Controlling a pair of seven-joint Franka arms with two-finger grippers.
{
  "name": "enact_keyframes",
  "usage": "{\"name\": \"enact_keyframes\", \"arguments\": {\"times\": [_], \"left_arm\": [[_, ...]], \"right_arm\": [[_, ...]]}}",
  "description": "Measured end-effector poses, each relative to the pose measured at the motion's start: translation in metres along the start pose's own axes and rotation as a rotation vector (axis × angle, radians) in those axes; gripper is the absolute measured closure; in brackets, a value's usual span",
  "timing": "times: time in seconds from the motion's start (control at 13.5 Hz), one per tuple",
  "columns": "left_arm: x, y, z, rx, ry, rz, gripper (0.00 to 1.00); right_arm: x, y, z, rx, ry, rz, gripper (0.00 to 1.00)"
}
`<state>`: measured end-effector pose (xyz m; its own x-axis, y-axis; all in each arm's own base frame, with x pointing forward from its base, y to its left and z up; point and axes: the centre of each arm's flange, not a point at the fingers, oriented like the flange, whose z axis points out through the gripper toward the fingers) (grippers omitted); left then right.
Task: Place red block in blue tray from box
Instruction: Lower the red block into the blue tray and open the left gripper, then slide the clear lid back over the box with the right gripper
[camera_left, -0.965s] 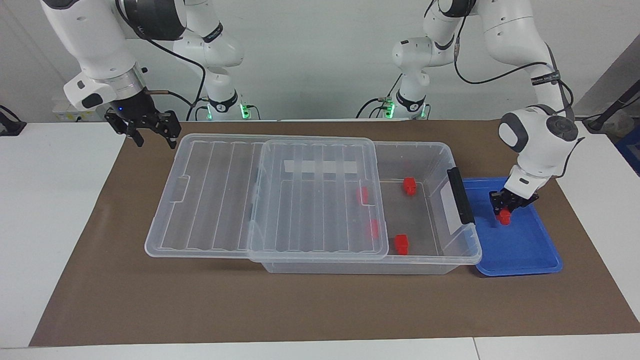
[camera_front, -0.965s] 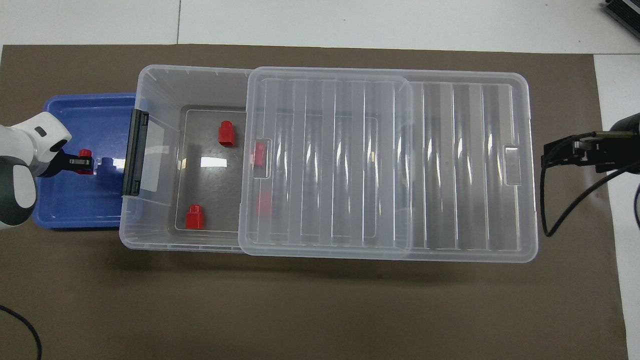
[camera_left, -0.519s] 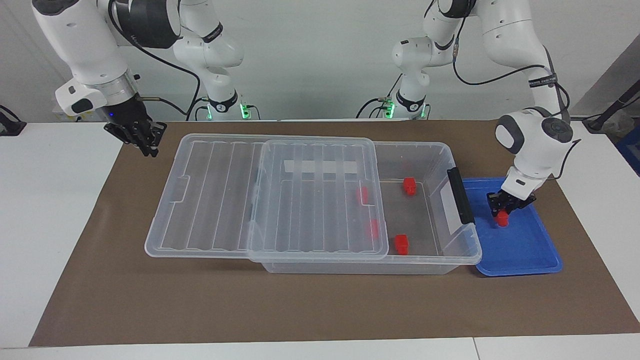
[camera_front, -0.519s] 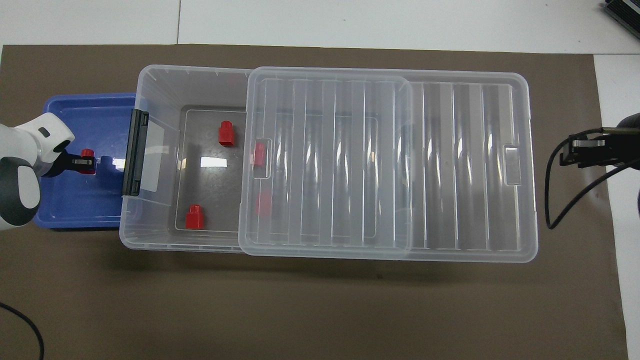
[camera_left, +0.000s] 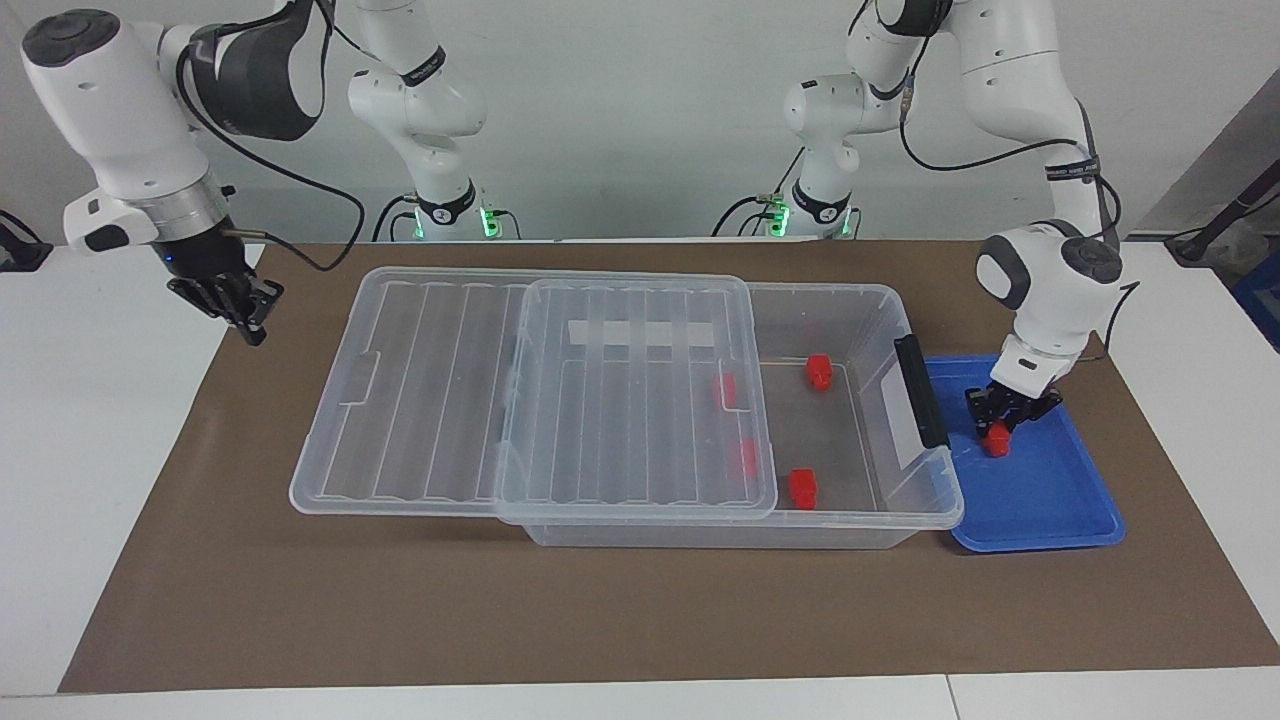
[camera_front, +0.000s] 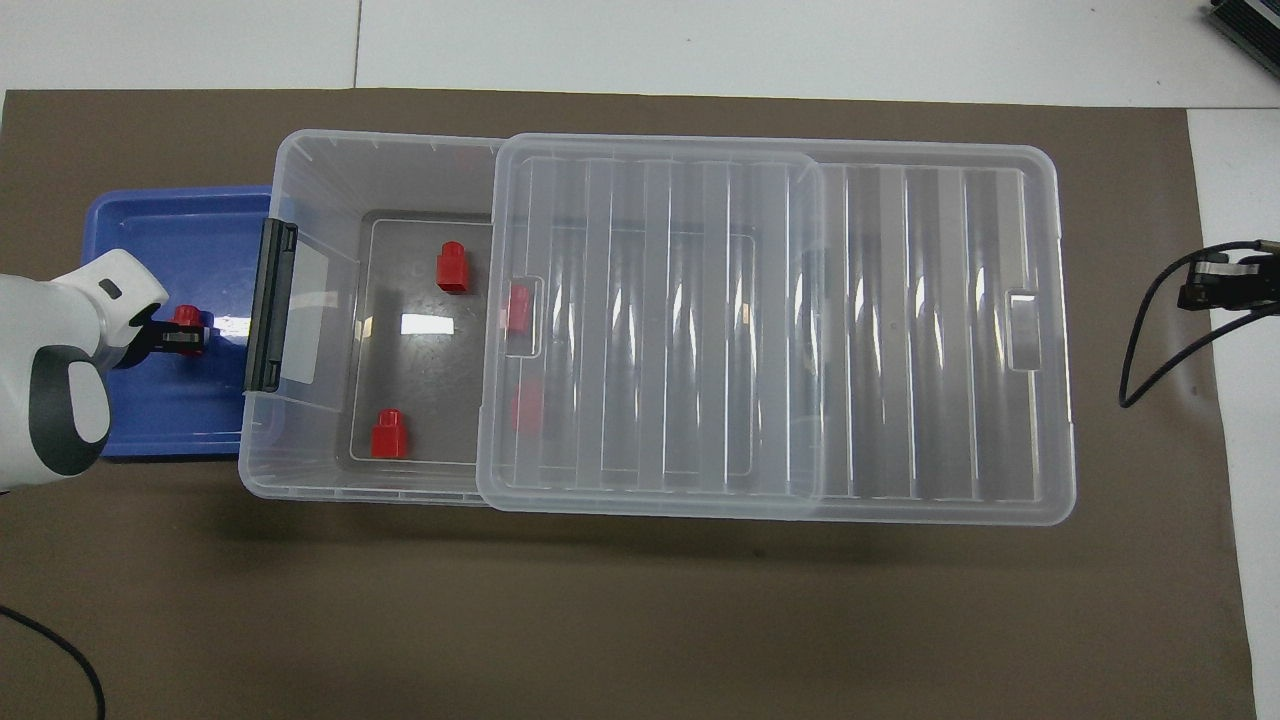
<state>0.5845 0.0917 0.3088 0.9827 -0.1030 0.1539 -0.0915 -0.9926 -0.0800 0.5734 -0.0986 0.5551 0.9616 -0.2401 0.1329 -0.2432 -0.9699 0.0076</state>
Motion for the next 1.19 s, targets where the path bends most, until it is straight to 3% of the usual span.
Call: {"name": "enact_keyframes", "arguments": {"times": [0.3,0.37,0.67,0.96,1.19], "left_arm": [[0.006,-0.001,-0.006,-0.001,-0.005,0.007,0.04],[0.013,-0.003,-0.016,-0.003,-0.015,0.017,0.0],[0.046,-0.008,-0.08,-0.019,-0.066,0.039,0.0],[0.051,-0.004,-0.154,-0.037,-0.1,0.05,0.0],[0.049,0.009,-0.163,-0.043,-0.104,0.07,0.0]], "right_arm": [[0.013,0.022,0.042,-0.002,-0.012,-0.006,0.99],[0.013,0.019,0.049,-0.001,-0.024,-0.012,0.99],[0.005,-0.011,0.063,0.004,-0.053,-0.062,0.99],[-0.002,-0.04,0.066,0.008,-0.063,-0.111,0.99],[-0.009,-0.05,0.073,0.008,-0.076,-0.13,0.99]]}}
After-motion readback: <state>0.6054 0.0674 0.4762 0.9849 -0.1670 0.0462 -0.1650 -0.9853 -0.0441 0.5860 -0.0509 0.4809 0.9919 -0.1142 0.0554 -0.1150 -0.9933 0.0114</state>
